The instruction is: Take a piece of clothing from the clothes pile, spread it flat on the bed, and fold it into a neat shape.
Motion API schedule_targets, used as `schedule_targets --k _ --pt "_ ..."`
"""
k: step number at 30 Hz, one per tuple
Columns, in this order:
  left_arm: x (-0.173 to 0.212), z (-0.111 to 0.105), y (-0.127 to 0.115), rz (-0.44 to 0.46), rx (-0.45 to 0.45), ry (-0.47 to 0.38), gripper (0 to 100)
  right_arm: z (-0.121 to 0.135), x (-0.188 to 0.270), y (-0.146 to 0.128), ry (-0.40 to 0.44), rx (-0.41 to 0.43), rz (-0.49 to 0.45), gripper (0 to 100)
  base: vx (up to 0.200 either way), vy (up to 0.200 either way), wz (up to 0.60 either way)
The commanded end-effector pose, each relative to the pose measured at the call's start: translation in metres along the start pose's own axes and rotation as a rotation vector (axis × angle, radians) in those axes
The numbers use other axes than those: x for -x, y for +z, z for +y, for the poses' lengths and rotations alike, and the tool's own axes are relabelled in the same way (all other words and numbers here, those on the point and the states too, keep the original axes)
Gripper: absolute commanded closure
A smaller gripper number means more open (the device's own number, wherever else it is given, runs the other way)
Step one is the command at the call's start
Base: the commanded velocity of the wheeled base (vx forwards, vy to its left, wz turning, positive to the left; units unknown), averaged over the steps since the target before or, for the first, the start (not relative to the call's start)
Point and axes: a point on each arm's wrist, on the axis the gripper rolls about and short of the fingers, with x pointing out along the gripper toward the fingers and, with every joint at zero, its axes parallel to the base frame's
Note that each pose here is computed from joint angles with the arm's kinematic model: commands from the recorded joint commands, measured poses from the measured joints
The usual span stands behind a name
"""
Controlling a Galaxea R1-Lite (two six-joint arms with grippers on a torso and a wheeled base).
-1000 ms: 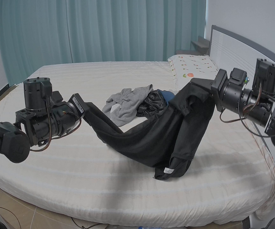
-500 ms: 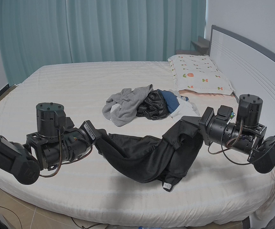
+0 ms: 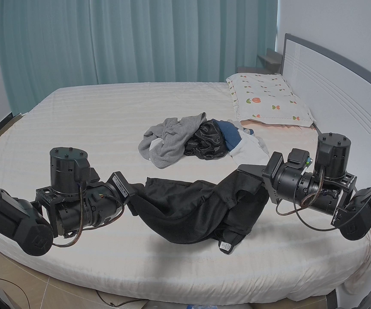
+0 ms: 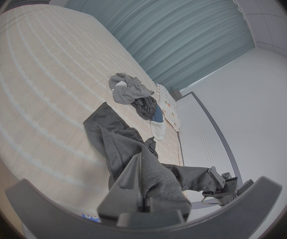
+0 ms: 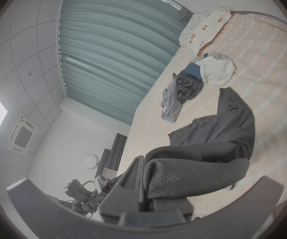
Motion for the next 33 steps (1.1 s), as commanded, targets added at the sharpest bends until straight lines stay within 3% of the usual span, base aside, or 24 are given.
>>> schedule_targets --k 1,13,33 --pt "0.003 -0.003 0.002 -0.005 0.0 -0.008 100 0.002 0.002 -0.001 0.005 0.002 0.001 100 0.0 0.0 0.0" --pt "0.007 -0.005 0.005 -0.014 0.005 -0.014 100 -0.002 0.0 -0.003 -0.008 0.001 0.012 100 0.0 0.0 0.0" --pt "0.015 -0.01 0.01 -0.042 0.007 -0.043 100 0.005 -0.001 0.0 -0.053 0.041 -0.108 100 0.0 0.2 0.0"
